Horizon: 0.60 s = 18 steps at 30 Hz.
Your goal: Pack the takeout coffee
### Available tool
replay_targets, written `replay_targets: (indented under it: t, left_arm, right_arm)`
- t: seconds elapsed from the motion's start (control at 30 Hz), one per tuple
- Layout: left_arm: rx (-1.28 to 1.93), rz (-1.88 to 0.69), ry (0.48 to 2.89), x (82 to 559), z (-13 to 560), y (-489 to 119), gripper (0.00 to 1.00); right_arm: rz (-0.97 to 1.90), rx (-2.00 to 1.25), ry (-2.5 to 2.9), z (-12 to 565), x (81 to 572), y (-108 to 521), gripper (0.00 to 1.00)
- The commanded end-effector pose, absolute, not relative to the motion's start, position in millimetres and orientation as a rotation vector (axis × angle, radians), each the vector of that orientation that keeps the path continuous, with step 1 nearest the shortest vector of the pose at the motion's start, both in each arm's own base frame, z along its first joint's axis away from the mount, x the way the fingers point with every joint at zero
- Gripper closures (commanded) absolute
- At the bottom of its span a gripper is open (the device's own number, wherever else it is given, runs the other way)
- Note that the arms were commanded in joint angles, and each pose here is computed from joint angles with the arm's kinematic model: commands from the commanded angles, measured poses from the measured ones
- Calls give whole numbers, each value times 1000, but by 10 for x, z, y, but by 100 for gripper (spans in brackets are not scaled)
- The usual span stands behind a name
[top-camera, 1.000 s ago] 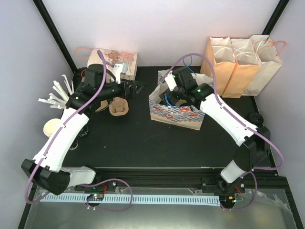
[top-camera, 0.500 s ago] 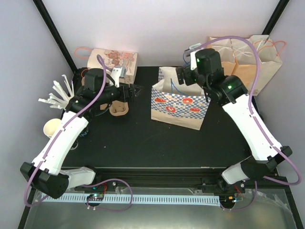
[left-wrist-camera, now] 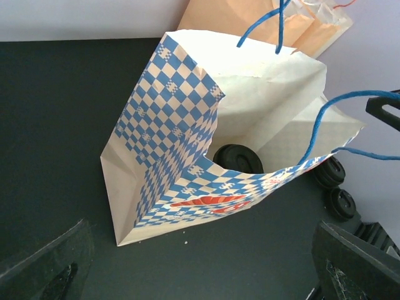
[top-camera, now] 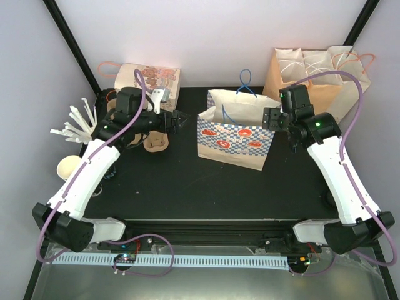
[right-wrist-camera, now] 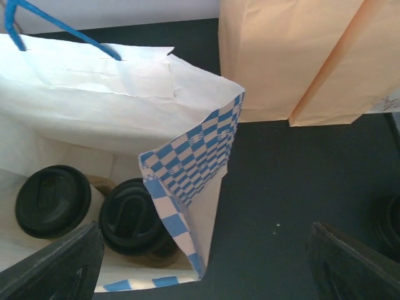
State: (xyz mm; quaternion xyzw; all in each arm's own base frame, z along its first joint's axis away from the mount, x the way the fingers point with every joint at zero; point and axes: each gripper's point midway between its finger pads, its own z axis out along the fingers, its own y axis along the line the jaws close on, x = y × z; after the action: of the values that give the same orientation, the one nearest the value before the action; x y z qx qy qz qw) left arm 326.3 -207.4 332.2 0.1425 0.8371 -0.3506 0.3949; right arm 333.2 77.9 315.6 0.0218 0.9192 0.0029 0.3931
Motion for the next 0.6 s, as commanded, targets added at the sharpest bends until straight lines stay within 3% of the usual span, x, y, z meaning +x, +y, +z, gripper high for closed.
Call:
replay_targets:
  t: [0.0,0.23,0.4,0.57]
  left_arm:
    - [385,-820,2084,3244,3577,-2027,2]
    - [-10,-214,2129,3188,3494,-889,1]
    - [-184,-91,2164,3137,3500,-294,1]
    - [-410,-100,2188,3441,3255,190,1]
  right_arm:
    - [139,91,2305,3275,3293,866,9]
    - [172,108,2193,3469,3010,740,9]
    - [310,65,2174,3428,2680,815,9]
    - [493,17,2196,3337,2409,993,10]
